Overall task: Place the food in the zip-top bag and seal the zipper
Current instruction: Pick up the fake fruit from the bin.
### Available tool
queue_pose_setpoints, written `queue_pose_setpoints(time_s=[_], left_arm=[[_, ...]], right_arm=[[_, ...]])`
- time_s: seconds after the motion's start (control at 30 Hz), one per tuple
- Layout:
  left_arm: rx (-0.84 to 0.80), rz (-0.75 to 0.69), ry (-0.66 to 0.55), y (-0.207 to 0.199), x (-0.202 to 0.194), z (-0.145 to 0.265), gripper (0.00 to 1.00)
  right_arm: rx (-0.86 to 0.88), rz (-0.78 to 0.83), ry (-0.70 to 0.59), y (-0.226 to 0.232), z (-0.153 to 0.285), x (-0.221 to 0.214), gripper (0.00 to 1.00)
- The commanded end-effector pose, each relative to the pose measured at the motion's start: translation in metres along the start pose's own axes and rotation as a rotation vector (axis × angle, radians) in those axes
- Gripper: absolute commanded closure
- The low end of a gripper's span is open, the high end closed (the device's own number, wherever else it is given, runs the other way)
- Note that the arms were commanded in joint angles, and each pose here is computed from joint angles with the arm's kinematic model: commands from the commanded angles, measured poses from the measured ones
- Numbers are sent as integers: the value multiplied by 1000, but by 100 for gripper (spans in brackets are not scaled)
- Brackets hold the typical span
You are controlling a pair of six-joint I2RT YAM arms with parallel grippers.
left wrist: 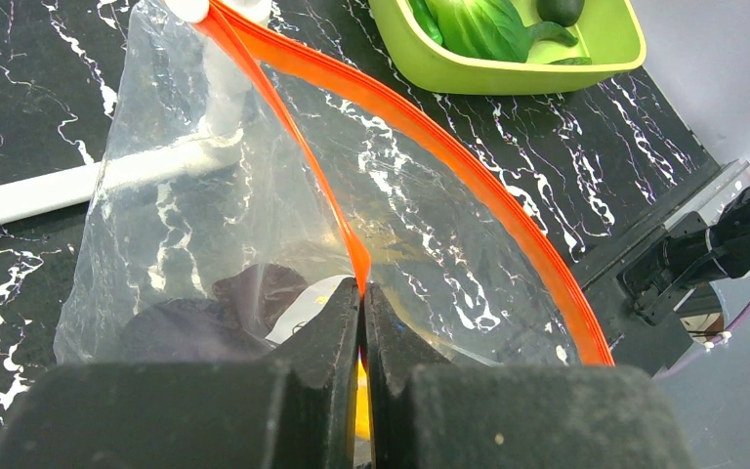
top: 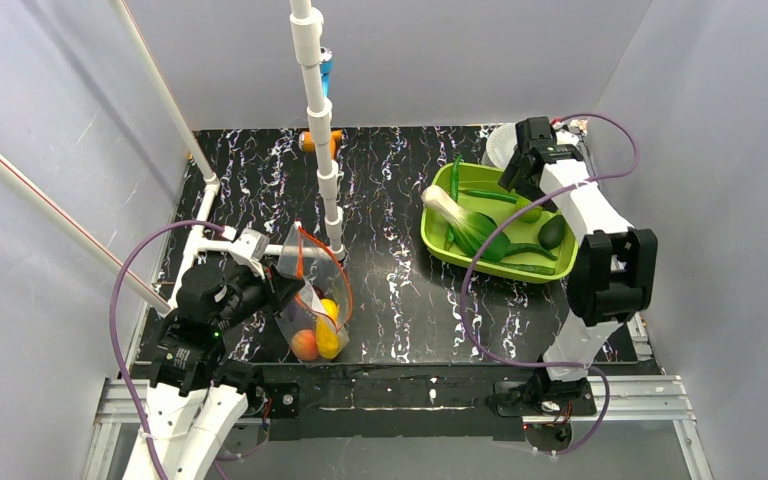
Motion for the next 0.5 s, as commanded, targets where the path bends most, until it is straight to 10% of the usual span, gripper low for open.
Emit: queue_pose_setpoints(time_s=[0.0, 0.47], left_arm=[[-2, -5, 5, 0, 1, -1, 100], [-12, 0, 18, -1, 0, -3, 100]], right_arm=[[-163, 51, -17, -22, -21, 10, 2], [-108, 205, 65, 1, -99, -4, 3]])
Point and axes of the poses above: each gripper's point midway between its finger pads, its own z axis back along the fingers, its own y axis along the line the jaws close on, x = y × z, the point moved 1 cm from there along z, back along the fingers
